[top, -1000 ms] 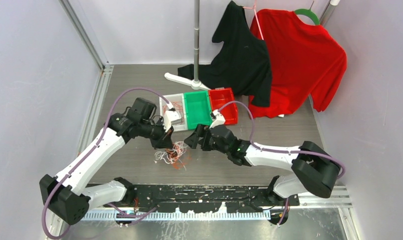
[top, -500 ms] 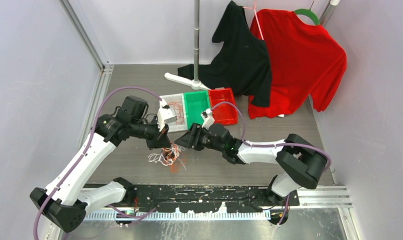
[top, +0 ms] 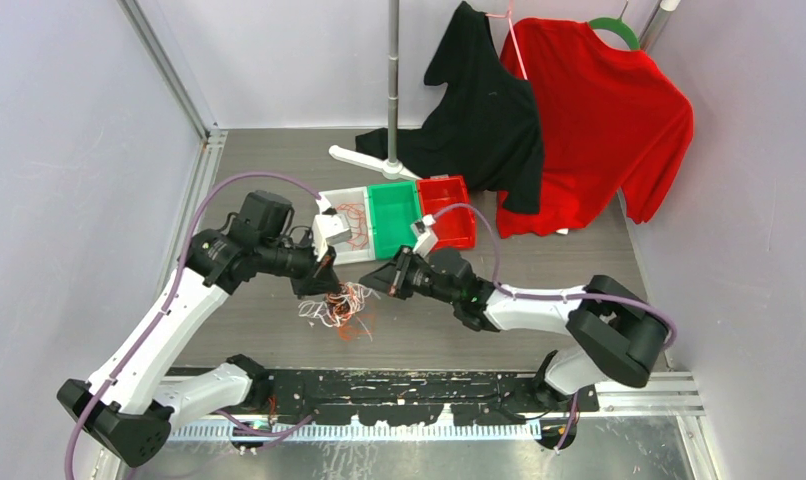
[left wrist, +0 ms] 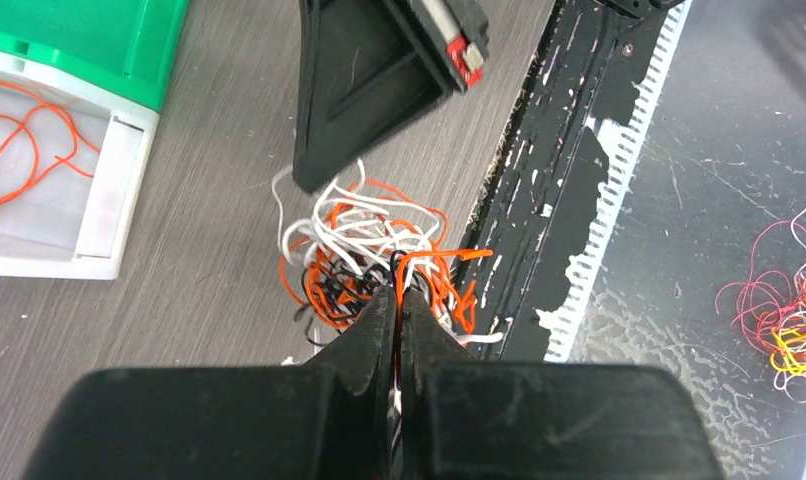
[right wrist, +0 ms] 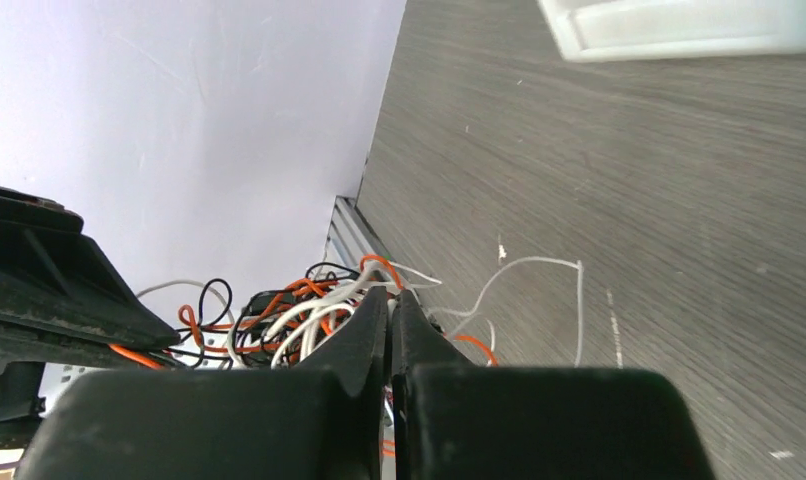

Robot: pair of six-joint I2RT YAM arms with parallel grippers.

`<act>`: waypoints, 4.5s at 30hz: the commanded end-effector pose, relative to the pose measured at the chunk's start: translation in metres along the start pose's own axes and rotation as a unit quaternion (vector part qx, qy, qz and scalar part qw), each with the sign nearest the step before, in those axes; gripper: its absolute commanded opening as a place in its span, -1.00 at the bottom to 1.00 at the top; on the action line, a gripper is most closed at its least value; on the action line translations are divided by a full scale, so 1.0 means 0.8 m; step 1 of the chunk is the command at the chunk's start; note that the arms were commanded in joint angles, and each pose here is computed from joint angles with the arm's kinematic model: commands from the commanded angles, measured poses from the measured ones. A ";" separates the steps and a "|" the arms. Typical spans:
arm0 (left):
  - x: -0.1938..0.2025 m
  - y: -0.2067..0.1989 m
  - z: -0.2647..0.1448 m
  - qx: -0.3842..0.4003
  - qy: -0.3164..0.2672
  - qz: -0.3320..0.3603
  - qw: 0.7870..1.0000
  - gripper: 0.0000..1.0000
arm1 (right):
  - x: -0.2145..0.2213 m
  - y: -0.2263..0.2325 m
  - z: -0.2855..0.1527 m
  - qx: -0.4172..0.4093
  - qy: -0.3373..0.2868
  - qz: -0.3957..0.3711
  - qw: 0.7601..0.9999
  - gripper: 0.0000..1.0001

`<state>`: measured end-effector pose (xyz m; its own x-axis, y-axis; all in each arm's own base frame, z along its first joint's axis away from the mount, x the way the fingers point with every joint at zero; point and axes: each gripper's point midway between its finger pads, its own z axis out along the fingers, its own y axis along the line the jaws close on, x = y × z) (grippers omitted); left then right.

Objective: Untangle the cables
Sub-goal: Untie the cable.

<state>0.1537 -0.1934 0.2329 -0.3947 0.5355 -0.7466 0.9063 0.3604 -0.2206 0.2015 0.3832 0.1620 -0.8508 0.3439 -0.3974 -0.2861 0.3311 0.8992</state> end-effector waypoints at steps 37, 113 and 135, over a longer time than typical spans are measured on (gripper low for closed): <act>0.255 0.120 -0.003 -0.179 0.268 0.316 0.892 -1.00 | -0.294 0.167 -0.355 0.211 -0.409 -0.256 0.850 -0.98; -0.206 -0.015 0.039 0.018 -0.267 0.087 0.960 -0.18 | -0.275 0.495 -0.186 -0.372 -0.199 -0.059 0.905 -0.98; -0.222 -0.077 -0.073 0.037 -0.303 0.164 0.938 -1.00 | -0.206 0.243 -0.174 -0.054 -0.189 -0.267 0.943 1.00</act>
<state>0.1784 -0.2789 0.3732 -0.0856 0.1207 -0.9890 0.9741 0.2188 -0.0576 0.2238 0.2815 0.4858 -0.4476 0.6035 -0.6599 -0.6702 0.2621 0.6943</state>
